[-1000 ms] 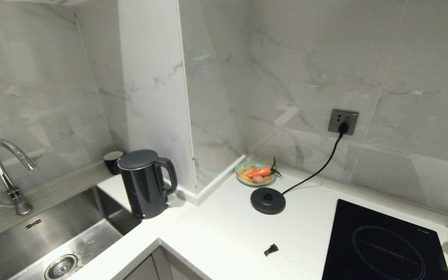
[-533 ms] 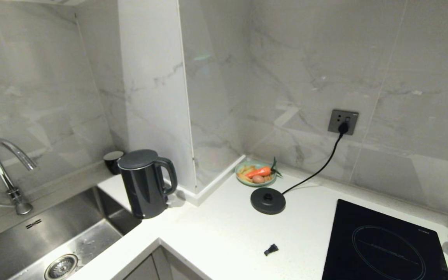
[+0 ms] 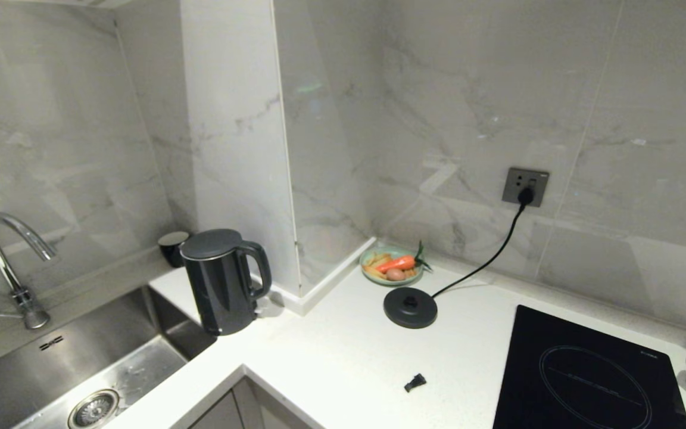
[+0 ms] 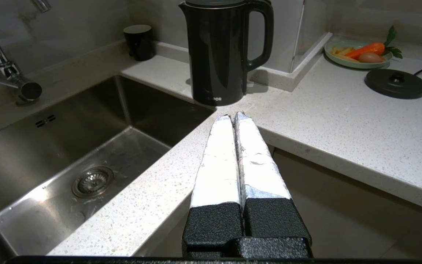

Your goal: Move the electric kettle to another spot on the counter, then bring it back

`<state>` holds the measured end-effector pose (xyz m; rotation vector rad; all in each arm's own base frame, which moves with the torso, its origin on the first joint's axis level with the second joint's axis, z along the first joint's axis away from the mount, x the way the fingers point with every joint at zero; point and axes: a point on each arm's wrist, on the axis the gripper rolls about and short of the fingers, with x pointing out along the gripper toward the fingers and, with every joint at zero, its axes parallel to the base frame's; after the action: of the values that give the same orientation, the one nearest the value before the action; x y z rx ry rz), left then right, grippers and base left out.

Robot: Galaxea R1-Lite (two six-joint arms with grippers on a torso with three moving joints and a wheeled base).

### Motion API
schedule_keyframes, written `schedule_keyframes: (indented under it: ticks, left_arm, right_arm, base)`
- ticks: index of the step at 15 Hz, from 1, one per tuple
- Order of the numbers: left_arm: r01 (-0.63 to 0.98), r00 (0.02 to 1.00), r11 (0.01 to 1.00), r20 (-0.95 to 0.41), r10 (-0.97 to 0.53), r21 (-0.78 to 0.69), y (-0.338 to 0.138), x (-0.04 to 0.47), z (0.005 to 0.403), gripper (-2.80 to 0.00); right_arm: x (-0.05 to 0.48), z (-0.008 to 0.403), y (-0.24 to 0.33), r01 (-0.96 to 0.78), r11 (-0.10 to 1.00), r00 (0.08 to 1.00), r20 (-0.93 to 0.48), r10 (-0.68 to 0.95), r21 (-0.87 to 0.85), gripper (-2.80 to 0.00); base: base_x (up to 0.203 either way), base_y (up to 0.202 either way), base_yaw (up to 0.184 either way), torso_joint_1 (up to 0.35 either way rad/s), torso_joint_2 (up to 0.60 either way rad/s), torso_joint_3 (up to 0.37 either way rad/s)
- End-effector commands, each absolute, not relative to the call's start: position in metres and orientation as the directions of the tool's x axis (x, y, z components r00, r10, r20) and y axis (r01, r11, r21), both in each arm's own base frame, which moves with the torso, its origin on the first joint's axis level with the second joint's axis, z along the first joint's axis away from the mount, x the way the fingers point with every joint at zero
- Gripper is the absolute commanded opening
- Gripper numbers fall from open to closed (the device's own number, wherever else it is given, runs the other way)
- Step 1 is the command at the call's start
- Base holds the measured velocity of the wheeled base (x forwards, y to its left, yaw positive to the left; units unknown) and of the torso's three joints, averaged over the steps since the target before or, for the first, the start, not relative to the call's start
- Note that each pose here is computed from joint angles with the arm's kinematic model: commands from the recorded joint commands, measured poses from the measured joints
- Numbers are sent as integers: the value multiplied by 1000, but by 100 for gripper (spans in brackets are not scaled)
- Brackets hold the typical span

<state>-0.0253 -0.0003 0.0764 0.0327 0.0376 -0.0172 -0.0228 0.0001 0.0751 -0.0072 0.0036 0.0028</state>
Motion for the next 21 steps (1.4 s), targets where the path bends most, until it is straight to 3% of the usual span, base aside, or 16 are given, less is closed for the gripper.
schedule_keyframes:
  ticks: [1, 14, 21]
  left_arm:
    - [18, 999, 999, -41, -17, 33, 0, -25, 76, -280]
    - [18, 999, 999, -41, -17, 32, 0, -25, 76, -280]
    - [18, 999, 999, -41, -17, 33, 0, -25, 76, -280]
  right_arm:
    - [-23, 75, 0, -3, 1000, 1000, -5, 3, -8, -280]
    - [-23, 75, 0, -3, 1000, 1000, -3, 3, -9, -280]
    - [-23, 75, 0, -3, 1000, 1000, -3, 3, -9, -280]
  base:
    - [0, 0, 0, 0, 0, 0]
    - [0, 0, 0, 0, 0, 0]
    - [0, -9, 166, 4, 1, 3]
